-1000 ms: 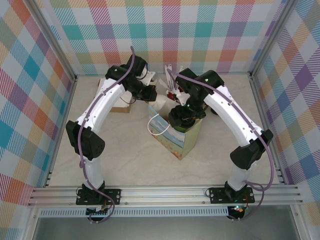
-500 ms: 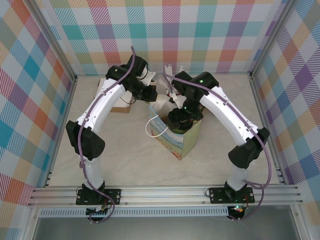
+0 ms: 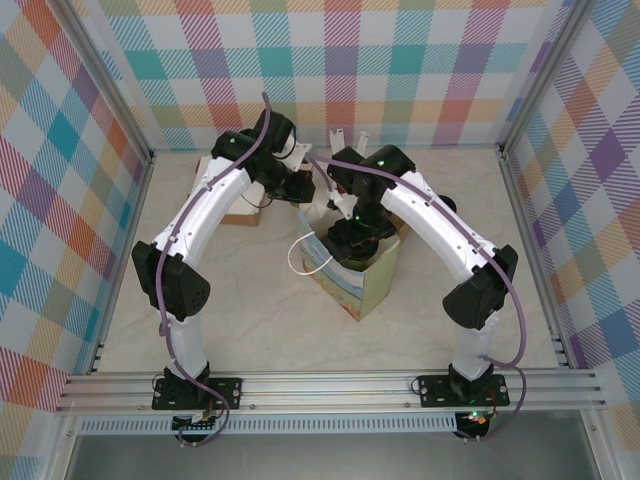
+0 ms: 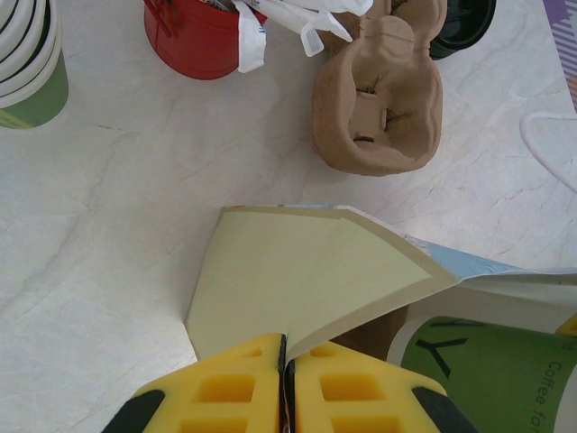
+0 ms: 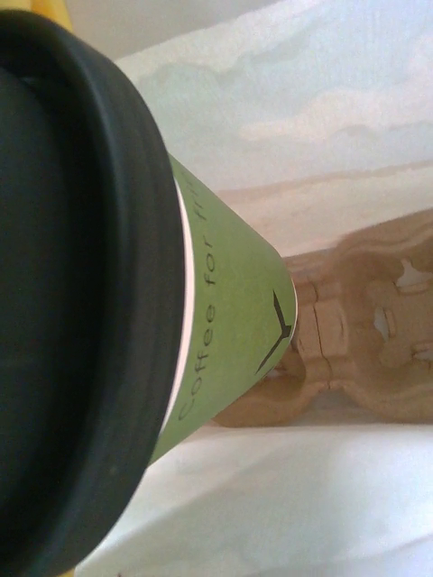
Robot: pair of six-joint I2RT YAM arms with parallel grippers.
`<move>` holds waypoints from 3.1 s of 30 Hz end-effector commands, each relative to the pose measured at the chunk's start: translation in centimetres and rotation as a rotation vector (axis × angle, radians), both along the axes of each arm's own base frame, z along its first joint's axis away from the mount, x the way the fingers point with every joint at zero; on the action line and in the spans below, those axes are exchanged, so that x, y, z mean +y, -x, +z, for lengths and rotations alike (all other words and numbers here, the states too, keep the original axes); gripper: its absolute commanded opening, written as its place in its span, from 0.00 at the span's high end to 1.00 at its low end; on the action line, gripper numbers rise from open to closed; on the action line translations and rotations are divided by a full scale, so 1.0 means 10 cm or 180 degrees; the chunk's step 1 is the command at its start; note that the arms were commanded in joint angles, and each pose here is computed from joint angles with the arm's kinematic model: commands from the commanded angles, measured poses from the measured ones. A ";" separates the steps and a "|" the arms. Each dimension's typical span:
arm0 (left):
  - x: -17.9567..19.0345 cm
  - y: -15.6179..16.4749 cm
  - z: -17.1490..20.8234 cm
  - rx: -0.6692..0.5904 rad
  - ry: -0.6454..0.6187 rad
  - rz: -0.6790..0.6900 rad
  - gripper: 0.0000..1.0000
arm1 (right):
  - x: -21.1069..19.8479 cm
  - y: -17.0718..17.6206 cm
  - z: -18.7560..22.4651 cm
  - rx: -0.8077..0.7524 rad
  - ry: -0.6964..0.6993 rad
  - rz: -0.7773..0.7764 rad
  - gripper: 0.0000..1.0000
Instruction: Pack the takeout coffee
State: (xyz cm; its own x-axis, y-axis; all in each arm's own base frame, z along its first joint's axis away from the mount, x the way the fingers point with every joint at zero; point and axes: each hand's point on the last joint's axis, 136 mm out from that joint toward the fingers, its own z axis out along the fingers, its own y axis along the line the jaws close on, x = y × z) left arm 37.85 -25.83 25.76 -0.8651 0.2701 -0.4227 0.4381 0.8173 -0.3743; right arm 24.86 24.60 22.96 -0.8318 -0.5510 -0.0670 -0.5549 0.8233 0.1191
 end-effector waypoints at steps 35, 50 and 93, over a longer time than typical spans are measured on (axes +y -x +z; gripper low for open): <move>-0.04 0.05 0.03 0.0035 -0.0015 -0.0040 0.88 | -0.28 0.13 -0.39 0.0316 0.0601 0.0192 0.16; -0.06 0.05 0.02 0.0049 -0.0016 -0.0048 0.88 | -0.27 0.06 -0.54 0.0224 0.0653 0.0255 0.15; -0.03 0.02 -0.05 0.0071 -0.0106 -0.0027 0.85 | -0.35 -0.04 -1.13 0.0131 0.0815 0.0433 0.15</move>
